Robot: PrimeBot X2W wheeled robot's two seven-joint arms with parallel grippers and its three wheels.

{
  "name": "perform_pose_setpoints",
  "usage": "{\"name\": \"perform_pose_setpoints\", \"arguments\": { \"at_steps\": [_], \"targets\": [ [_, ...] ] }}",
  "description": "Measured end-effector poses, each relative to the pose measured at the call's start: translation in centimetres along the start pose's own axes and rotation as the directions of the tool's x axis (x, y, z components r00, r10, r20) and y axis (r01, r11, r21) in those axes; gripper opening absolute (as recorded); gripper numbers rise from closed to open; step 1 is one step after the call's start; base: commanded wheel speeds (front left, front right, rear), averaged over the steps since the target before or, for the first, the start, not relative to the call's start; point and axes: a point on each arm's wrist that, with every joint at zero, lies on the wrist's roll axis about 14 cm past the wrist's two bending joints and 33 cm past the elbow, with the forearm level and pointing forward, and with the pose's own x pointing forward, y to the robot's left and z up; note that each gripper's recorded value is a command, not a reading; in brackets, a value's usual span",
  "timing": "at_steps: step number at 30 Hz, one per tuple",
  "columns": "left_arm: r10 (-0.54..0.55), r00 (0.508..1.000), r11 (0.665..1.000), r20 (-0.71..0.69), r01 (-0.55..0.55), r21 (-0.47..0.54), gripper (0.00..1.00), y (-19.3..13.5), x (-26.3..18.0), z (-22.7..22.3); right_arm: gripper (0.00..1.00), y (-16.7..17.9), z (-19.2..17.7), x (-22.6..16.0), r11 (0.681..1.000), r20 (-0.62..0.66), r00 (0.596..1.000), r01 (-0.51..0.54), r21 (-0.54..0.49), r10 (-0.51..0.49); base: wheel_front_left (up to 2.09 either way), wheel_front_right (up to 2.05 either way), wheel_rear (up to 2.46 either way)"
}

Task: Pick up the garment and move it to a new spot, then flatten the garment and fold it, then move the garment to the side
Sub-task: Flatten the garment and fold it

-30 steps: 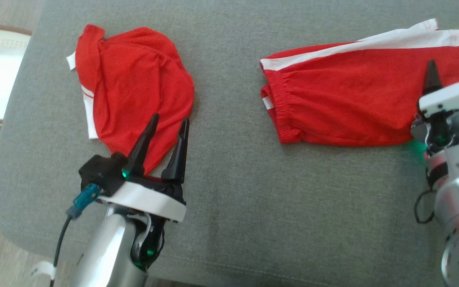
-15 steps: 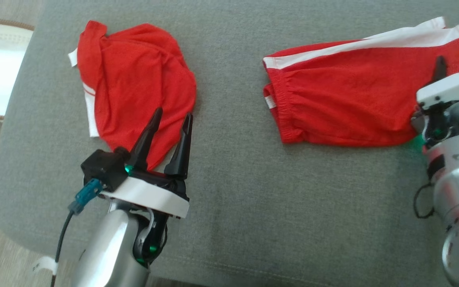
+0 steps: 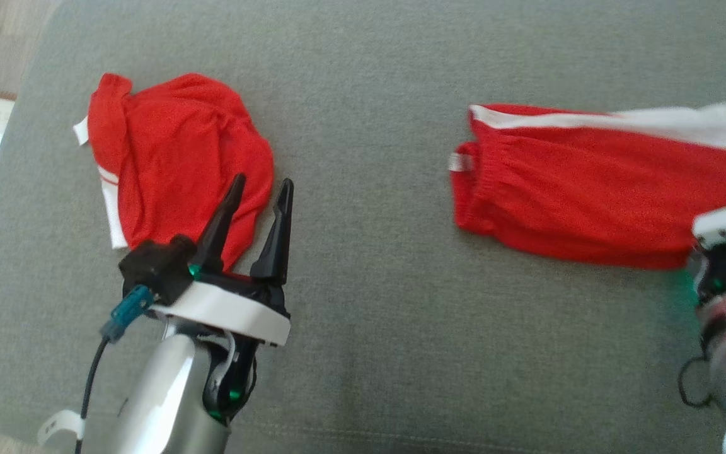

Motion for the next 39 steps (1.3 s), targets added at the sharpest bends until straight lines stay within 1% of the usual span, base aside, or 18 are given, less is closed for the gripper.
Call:
{"name": "perform_pose_setpoints", "arguments": {
  "at_steps": [3, 7, 10, 13, 15, 17, 19, 22, 24, 27, 31, 36, 39],
  "targets": [
    [-0.005, 1.000, 1.000, -0.004, 0.005, -0.006, 1.00, -0.3, -0.4, -0.1, 0.00, -2.3, 0.8, -0.8, 0.999, 0.022, 0.999, 0.043, -0.003, -0.043, 0.00, 0.00, 0.00],
    [-0.005, 1.000, 1.000, -0.010, 0.005, -0.009, 1.00, -0.5, -0.8, -0.4, 0.00, -2.2, 1.6, -1.0, 0.999, 0.054, 0.998, 0.038, -0.001, -0.038, 0.00, 0.00, 0.00],
    [-0.009, 1.000, 1.000, -0.008, 0.009, -0.010, 1.00, -0.6, -0.8, -0.3, 0.00, -0.1, 2.0, -1.1, 1.000, 0.086, 0.996, -0.011, -0.019, 0.012, 0.00, 0.00, 0.00],
    [-0.013, 1.000, 1.000, -0.006, 0.013, -0.009, 1.00, -0.7, -0.9, -0.2, 0.00, 3.1, 1.9, -1.5, 0.995, 0.104, 0.990, -0.088, -0.055, 0.093, 0.00, 0.00, 0.00],
    [-0.013, 1.000, 1.000, -0.003, 0.013, -0.007, 1.00, -0.8, -1.0, 0.0, 0.00, 5.5, 2.0, -1.8, 0.985, 0.114, 0.981, -0.147, -0.089, 0.156, 0.00, 0.00, 0.00],
    [-0.013, 1.000, 1.000, 0.006, 0.013, -0.005, 1.00, -0.8, -1.1, 0.4, 0.00, 7.7, 2.4, -2.2, 0.969, 0.125, 0.967, -0.205, -0.136, 0.222, 0.00, 0.00, 0.00],
    [-0.010, 1.000, 1.000, 0.017, 0.010, -0.002, 1.00, -0.7, -1.3, 0.8, 0.00, 9.9, 2.7, -2.7, 0.946, 0.127, 0.948, -0.266, -0.185, 0.291, 0.00, 0.00, 0.00],
    [-0.003, 1.000, 1.000, 0.029, 0.003, 0.002, 1.00, -0.5, -1.9, 1.3, 0.00, 13.4, 1.4, -4.0, 0.905, 0.089, 0.913, -0.374, -0.204, 0.398, 0.00, 0.00, 0.00],
    [0.008, 0.999, 1.000, 0.032, -0.008, 0.001, 1.00, -0.3, -2.5, 1.4, 0.00, 15.0, 0.1, -5.2, 0.876, 0.058, 0.889, -0.434, -0.209, 0.454, 0.00, 0.00, 0.00],
    [0.031, 0.999, 1.000, 0.028, -0.031, -0.002, 1.00, 0.2, -3.5, 1.2, 0.00, 15.7, -2.5, -6.9, 0.840, -0.002, 0.863, -0.493, -0.227, 0.505, 0.00, 0.00, 0.00],
    [0.059, 0.998, 0.998, 0.038, -0.059, -0.001, 1.00, 0.9, -4.4, 1.6, 0.00, 16.0, -5.3, -8.5, 0.806, -0.070, 0.839, -0.540, -0.244, 0.540, 0.00, 0.00, 0.00],
    [0.078, 0.996, 0.997, 0.048, -0.078, 0.001, 1.00, 1.4, -4.8, 1.9, 0.00, 17.2, -6.3, -9.2, 0.771, -0.097, 0.811, -0.580, -0.265, 0.577, 0.00, 0.00, 0.00],
    [0.084, 0.995, 0.996, 0.045, -0.084, 0.000, 1.00, 1.6, -4.8, 1.8, 0.00, 17.4, -6.8, -9.2, 0.758, -0.113, 0.804, -0.590, -0.280, 0.584, 0.00, 0.00, 0.00]
  ]
}}
